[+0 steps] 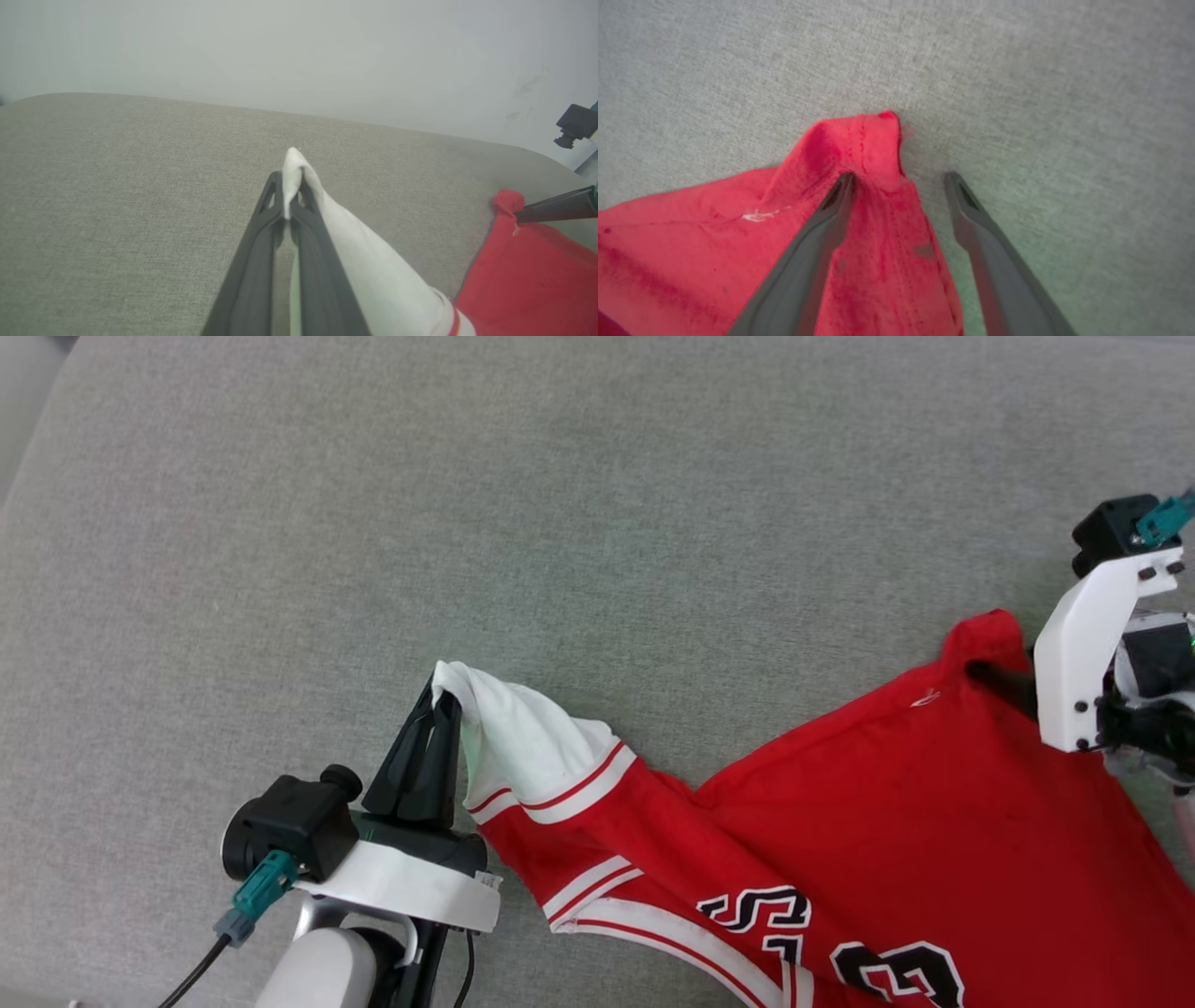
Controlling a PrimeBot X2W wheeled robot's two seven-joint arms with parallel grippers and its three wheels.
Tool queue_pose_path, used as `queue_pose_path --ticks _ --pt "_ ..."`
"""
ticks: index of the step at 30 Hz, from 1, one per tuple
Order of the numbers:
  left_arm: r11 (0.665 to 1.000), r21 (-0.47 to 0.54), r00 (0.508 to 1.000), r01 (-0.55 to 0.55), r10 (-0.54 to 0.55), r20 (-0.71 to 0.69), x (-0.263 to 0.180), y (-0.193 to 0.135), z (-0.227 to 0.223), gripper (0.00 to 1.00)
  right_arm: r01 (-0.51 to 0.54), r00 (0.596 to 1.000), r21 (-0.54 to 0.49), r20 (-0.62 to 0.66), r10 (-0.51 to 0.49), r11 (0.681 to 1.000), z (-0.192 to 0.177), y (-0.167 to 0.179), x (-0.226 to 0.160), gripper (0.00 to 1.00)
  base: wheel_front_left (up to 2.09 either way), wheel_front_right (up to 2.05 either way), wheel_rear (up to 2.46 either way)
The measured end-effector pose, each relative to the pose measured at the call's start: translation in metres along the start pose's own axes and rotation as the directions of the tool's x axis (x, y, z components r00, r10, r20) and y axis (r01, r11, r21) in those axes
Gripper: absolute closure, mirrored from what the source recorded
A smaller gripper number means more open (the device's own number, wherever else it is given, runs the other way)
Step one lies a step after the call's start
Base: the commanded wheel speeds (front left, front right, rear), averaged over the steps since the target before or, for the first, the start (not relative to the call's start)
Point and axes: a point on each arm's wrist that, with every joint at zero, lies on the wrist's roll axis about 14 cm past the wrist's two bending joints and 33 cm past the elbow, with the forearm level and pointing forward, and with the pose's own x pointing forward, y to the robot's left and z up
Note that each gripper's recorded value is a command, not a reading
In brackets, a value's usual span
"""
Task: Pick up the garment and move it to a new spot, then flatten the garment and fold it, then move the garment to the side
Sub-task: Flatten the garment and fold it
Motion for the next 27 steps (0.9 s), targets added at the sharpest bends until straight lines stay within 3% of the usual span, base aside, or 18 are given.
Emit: queue_pose_path --ticks 3,4,5,6,11,15,21,27 --pt "1.0 -0.002 1.0 -0.015 0.015 -0.016 0.0 0.005 -0.007 1.0 -0.01 0.998 0.01 -0.069 0.011 1.0 -0.007 0.002 0.013 0.0 0.0 0.0 0.0" --pt "1.0 -0.003 1.0 -0.018 0.018 -0.018 -0.001 0.005 -0.008 1.0 -0.01 0.996 0.009 -0.091 0.011 1.0 -0.009 0.002 0.016 0.21 0.0 0.0 0.0" --pt "1.0 -0.004 1.0 -0.02 0.02 -0.021 -0.001 0.006 -0.009 1.0 -0.011 0.994 0.009 -0.106 0.012 1.0 -0.01 0.003 0.017 0.64 0.0 0.0 0.0" --pt "1.0 -0.005 0.999 -0.023 0.023 -0.023 -0.002 0.007 -0.01 1.0 -0.014 0.994 0.01 -0.111 0.015 1.0 -0.01 0.004 0.018 1.0 0.0 0.0 0.0" --pt "1.0 -0.012 0.999 -0.028 0.027 -0.017 -0.003 0.007 -0.009 1.0 -0.024 0.996 0.003 -0.089 0.024 1.0 -0.01 0.011 0.015 1.0 0.0 0.0 0.0" --pt "1.0 0.002 0.999 -0.031 0.031 0.009 -0.005 0.01 0.001 1.0 -0.012 0.998 -0.007 0.055 0.013 1.0 0.006 0.012 0.0 1.0 0.0 0.0 0.0" --pt "0.997 0.059 0.992 -0.041 0.034 0.122 -0.006 0.024 0.049 1.0 0.055 0.913 -0.043 0.407 -0.032 0.998 0.052 0.012 -0.063 1.0 0.0 0.0 0.0" --pt "0.991 0.134 0.964 -0.005 -0.031 0.264 0.007 0.019 0.116 1.0 0.09 0.808 -0.028 0.586 -0.057 0.996 0.066 0.016 -0.121 1.0 0.0 0.0 0.0"
